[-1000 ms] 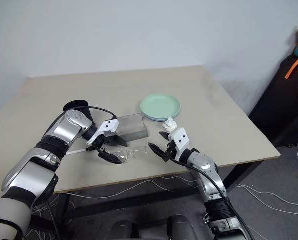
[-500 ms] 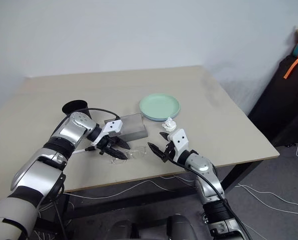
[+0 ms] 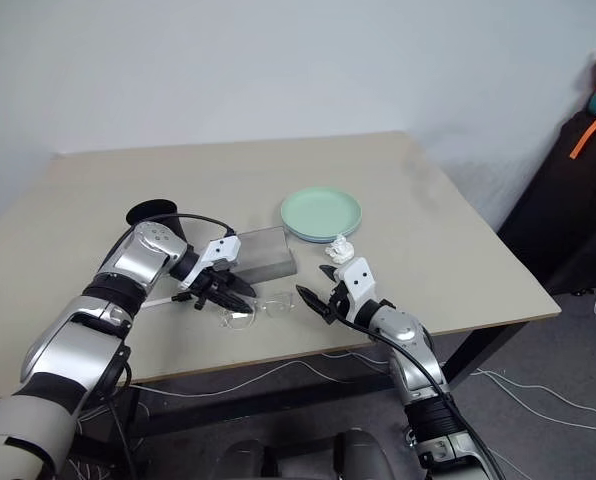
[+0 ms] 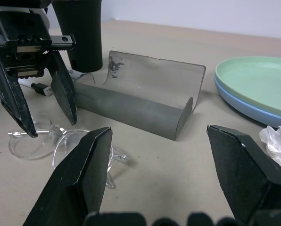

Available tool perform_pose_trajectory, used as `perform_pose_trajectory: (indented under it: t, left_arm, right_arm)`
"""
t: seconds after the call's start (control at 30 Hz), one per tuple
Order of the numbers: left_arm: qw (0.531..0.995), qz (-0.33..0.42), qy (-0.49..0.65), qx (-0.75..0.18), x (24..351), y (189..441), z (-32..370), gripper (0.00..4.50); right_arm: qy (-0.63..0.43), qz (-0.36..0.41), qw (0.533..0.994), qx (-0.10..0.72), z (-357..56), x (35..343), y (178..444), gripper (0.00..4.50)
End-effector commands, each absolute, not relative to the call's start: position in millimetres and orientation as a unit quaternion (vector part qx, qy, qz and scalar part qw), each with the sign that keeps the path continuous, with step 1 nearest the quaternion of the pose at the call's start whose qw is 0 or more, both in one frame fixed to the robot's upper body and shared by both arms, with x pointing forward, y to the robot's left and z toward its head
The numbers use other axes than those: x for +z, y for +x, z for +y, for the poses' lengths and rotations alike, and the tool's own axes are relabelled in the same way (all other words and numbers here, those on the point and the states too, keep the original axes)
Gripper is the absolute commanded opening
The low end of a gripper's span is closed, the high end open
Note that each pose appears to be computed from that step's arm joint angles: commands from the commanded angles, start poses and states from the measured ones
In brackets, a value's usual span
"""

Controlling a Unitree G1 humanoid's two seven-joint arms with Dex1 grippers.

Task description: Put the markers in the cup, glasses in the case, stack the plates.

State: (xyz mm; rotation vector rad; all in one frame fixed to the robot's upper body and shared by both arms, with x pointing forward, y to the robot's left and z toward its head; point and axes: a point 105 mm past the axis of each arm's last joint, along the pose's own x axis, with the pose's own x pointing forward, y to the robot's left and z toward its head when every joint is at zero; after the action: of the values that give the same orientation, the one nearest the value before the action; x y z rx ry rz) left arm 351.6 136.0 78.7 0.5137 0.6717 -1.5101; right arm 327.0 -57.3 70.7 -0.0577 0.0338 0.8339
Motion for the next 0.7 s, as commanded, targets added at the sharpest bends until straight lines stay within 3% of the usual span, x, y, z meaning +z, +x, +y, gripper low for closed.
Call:
perform_pose_trajectory:
  t: [0.03, 0.1, 0.67, 0.7]
  left_arm:
    - [0.657, 0.275, 0.228, -0.664, 88.9, 356.6, 130.6, 0.99]
    - [0.648, 0.282, 0.230, -0.669, 87.0, 353.9, 130.9, 0.29]
    - [0.631, 0.296, 0.250, -0.673, 77.1, 349.1, 133.9, 0.29]
    - [0.630, 0.296, 0.249, -0.673, 76.2, 348.6, 133.4, 0.45]
  right_arm:
    - [-0.034, -0.015, 0.915, 0.401, -56.9, 86.3, 331.2, 3.49]
    - [-0.035, -0.016, 0.916, 0.398, -57.8, 86.4, 331.6, 3.49]
    - [-0.037, -0.013, 0.921, 0.388, -61.1, 84.3, 333.0, 3.49]
    - [-0.037, -0.013, 0.921, 0.388, -61.0, 84.3, 333.4, 3.49]
